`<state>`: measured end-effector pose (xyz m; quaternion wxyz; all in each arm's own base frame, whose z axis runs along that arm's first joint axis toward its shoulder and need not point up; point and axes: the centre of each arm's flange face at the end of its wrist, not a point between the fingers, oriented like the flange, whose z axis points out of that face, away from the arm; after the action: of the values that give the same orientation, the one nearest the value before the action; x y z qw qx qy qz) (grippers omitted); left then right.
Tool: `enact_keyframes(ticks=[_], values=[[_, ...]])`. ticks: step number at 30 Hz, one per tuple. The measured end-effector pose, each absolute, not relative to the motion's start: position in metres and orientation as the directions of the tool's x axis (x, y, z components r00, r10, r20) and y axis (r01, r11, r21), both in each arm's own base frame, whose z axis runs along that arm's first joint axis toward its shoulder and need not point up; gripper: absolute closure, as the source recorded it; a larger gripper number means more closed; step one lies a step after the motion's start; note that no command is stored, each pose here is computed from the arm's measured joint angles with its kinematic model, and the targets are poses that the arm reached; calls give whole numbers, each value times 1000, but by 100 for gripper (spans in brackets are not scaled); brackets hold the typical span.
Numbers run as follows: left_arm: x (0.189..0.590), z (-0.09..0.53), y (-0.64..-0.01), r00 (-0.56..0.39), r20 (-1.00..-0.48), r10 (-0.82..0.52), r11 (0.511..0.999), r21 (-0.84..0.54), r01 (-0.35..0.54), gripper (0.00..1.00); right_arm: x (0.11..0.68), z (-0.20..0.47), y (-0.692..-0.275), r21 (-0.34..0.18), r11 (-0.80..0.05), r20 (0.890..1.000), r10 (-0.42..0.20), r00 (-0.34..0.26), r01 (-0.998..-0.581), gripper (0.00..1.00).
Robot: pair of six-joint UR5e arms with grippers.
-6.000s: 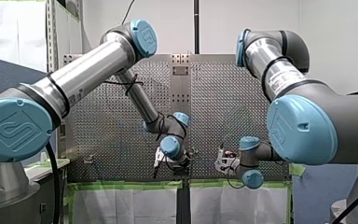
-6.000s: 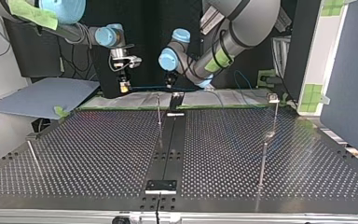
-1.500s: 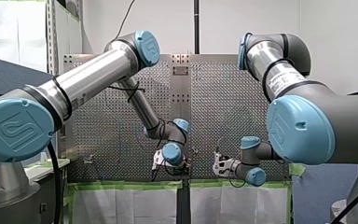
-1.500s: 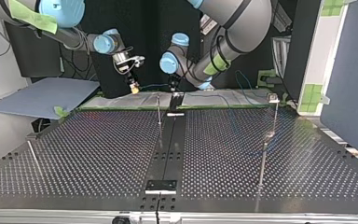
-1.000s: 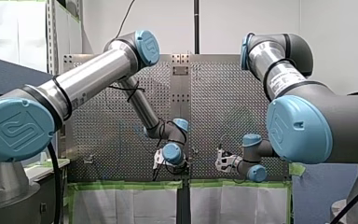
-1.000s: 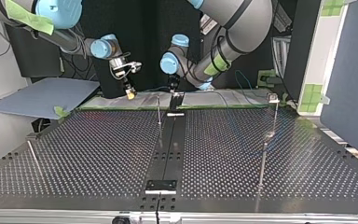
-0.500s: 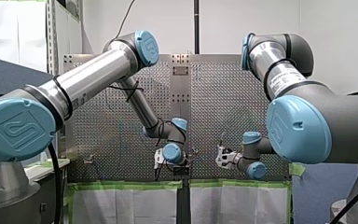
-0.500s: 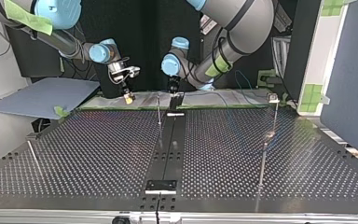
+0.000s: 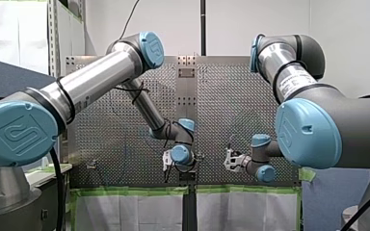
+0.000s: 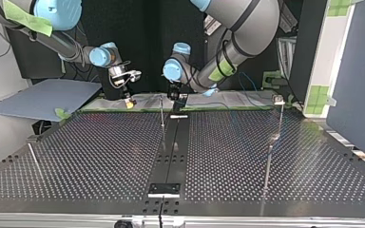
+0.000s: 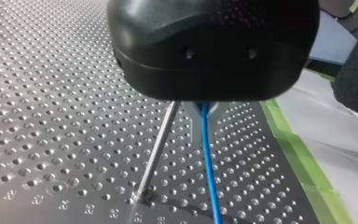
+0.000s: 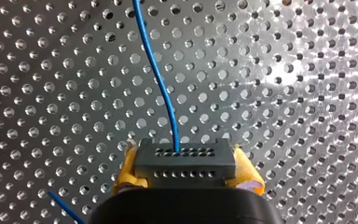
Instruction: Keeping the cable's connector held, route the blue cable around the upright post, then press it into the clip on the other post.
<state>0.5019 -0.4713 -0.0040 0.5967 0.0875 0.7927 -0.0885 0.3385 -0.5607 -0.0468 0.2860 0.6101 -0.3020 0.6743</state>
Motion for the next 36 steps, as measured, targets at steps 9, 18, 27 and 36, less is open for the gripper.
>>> enact_keyframes(ticks=[9,18,27,36], values=[[506,-4,-469,-277,-960,25,964,-50,261,100,338,-44,-566,-53,-652,995,29,-96,-756,100],[519,3,-473,-275,-961,-11,954,-93,285,100,339,-44,-568,-46,-656,994,47,-102,-753,100],[524,6,-473,-279,-960,-35,952,-116,283,100,339,-70,-572,-41,-646,998,13,-65,-762,100],[527,5,-470,-285,-957,-49,950,-133,283,100,342,-69,-582,-37,-642,999,6,-53,-766,100]])
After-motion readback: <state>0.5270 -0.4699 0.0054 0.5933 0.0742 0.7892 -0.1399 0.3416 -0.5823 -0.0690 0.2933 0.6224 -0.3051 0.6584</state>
